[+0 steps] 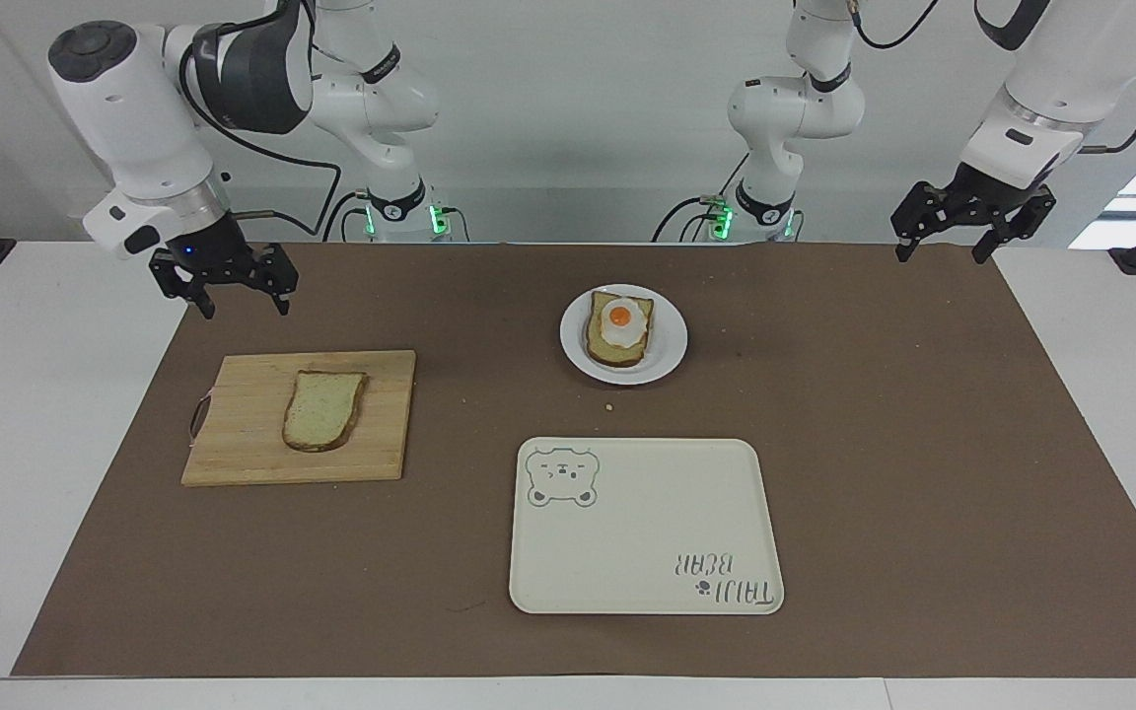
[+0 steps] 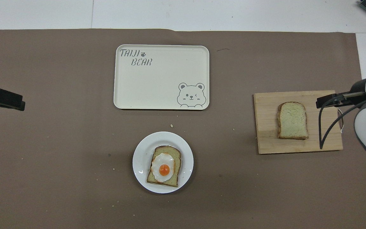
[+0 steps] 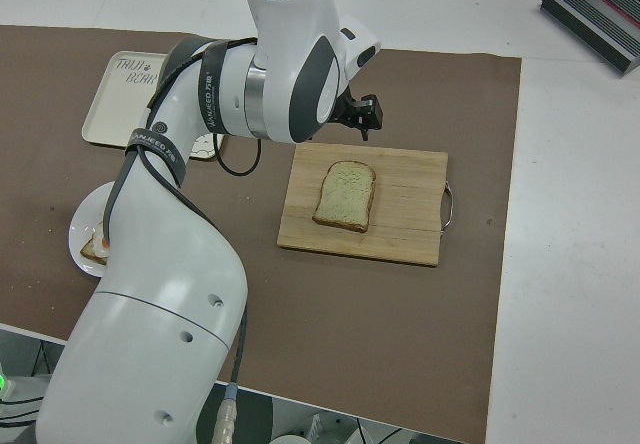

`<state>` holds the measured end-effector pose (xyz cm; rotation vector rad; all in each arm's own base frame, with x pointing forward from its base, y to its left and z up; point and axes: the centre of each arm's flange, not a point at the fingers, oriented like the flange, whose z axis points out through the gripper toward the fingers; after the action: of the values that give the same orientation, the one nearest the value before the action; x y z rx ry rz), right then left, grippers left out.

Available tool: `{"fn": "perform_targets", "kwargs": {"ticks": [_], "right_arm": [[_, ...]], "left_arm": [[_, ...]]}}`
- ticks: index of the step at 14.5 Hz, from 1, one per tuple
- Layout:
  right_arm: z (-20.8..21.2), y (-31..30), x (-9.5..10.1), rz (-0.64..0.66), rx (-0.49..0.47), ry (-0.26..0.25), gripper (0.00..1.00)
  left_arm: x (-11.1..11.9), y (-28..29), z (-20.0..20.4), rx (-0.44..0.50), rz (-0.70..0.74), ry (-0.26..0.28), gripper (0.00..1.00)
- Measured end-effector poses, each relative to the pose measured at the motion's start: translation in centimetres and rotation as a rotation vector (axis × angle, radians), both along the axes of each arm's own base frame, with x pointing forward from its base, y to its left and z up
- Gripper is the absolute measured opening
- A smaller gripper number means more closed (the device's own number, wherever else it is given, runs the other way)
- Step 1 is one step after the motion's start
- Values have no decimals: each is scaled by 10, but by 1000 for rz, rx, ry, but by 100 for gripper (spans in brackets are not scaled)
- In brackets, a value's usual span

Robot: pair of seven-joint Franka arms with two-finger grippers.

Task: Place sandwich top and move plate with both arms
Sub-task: 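Reach the right gripper down to the bread slice on the board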

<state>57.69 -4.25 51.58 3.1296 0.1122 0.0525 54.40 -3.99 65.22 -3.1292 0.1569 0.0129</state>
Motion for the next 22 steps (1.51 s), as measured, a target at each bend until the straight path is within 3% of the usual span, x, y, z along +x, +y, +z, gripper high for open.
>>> {"fn": "perform_targets", "kwargs": {"ticks": [5,14,17,22], "right_arm": [[-35,-2,21,9,9,-20,100],[-66,-11,40,37,-4,-61,100],[-91,-15,45,89,-7,-41,100],[-133,-23,30,54,79,11,100]], "left_arm": [[0,0,0,0,0,0,100],[-1,-2,0,-1,-3,5,100],[-4,-2,-1,1,-3,26,100],[-6,-2,1,0,-5,25,100]]}}
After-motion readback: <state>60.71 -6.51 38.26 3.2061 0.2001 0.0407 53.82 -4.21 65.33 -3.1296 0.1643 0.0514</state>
